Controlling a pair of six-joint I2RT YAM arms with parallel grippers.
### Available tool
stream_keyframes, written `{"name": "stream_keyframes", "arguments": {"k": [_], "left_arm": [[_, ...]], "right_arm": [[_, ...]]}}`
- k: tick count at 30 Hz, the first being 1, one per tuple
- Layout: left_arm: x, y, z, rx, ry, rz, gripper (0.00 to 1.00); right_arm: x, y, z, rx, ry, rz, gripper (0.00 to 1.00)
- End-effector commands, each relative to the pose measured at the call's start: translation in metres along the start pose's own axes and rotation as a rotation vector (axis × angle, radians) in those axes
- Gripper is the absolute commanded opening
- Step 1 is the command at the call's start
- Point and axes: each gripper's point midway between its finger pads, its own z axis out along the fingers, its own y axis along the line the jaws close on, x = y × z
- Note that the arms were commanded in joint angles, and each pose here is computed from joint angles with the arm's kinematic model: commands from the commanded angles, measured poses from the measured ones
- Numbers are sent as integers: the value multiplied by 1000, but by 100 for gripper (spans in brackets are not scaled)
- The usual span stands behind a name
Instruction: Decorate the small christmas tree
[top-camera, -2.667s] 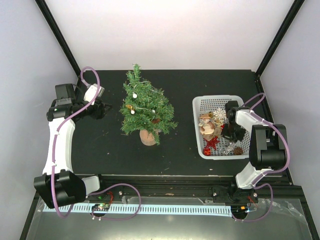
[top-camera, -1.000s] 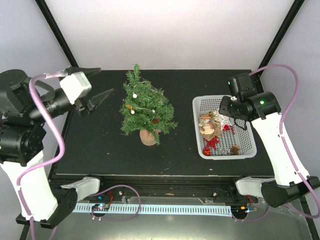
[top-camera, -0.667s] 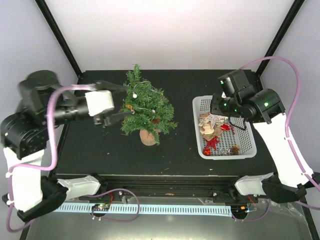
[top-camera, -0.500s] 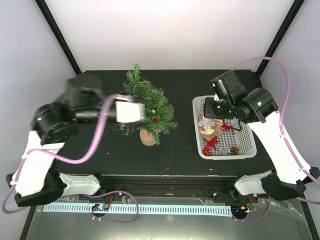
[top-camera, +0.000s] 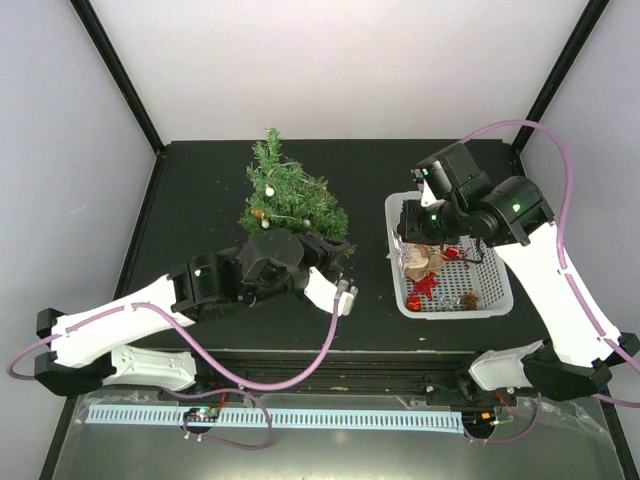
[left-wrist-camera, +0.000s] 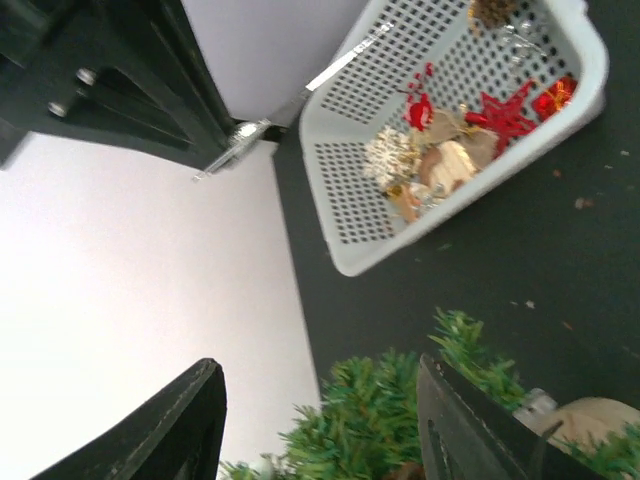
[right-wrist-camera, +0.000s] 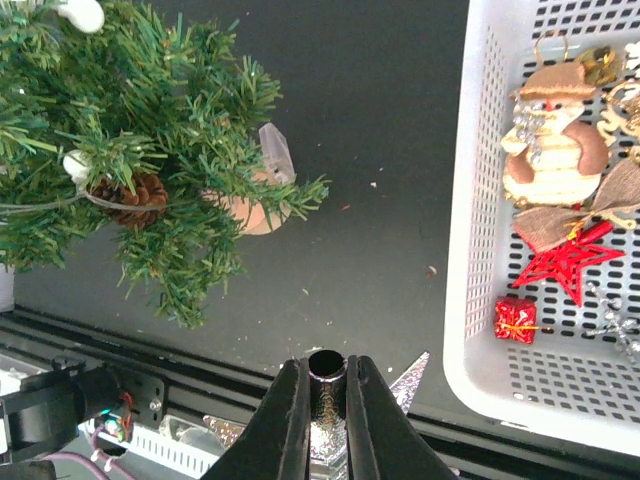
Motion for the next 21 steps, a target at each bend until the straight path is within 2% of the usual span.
{"name": "stream_keyframes", "arguments": {"k": [1, 11, 21], "left_arm": [[-21, 48, -19, -298, -52, 129, 53], [-50, 10, 9, -391, -116, 440, 51], [-74, 19, 27, -438, -136, 511, 51]], "right_arm": [[10, 7, -1, -52, 33, 17, 1], [24, 2, 8, -32, 106, 42, 1], [32, -4, 17, -7, 137, 48, 1]]}}
